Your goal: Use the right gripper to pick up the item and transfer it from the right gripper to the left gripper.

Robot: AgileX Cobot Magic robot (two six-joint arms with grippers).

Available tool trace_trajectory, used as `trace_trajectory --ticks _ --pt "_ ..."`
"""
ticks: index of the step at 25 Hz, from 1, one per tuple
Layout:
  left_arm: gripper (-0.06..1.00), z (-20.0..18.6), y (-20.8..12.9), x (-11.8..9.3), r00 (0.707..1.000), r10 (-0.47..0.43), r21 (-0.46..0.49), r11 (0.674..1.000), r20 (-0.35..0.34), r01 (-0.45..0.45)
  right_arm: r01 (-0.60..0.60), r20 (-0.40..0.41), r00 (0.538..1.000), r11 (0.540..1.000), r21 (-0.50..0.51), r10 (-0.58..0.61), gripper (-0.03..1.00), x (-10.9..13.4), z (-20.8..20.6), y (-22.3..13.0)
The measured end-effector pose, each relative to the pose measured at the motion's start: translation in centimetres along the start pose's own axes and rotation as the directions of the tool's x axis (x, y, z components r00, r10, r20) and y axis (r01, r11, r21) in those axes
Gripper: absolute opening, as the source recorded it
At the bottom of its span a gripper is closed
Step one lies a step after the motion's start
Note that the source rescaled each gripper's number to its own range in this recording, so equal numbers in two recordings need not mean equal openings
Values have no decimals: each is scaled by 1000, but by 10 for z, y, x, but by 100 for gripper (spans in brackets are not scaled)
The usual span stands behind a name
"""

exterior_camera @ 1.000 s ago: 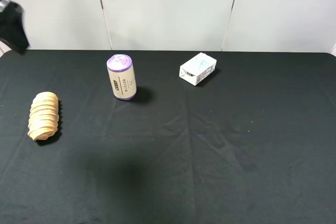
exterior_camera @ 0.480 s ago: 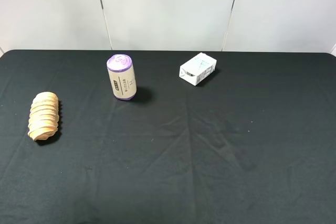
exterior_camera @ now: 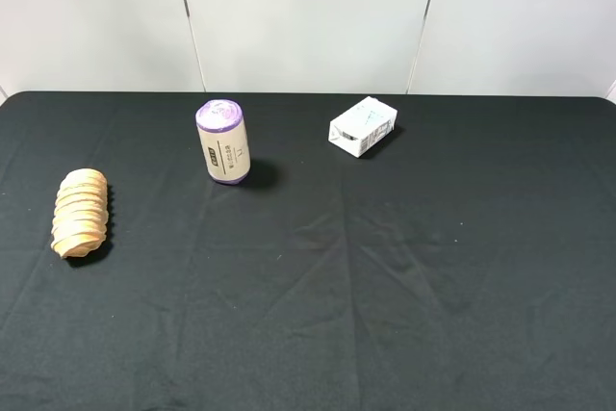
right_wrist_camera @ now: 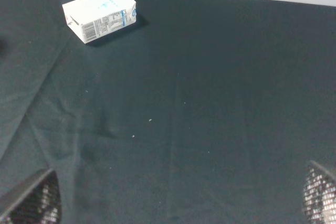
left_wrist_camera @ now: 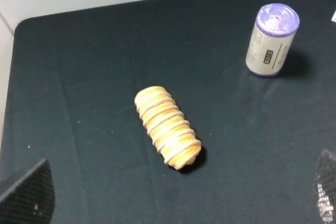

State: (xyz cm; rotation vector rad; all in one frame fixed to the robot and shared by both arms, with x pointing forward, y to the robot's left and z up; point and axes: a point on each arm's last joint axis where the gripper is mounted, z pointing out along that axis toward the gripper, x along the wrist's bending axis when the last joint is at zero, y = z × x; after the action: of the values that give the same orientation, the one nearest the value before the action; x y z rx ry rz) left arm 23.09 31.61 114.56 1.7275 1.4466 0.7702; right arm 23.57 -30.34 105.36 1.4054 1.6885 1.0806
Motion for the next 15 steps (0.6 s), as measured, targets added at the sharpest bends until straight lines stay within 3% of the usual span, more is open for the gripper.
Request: trace_trajectory --ticks 7,15 --pt "99 7 -64 5 1000 -5 -59 998 7 5 0 0 1000 1000 0 0 100 0 0 0" --pt "99 38 -79 2 1000 8 1 1000 15 -8 -1 -1 1000 1000 0 1 100 0 0 0"
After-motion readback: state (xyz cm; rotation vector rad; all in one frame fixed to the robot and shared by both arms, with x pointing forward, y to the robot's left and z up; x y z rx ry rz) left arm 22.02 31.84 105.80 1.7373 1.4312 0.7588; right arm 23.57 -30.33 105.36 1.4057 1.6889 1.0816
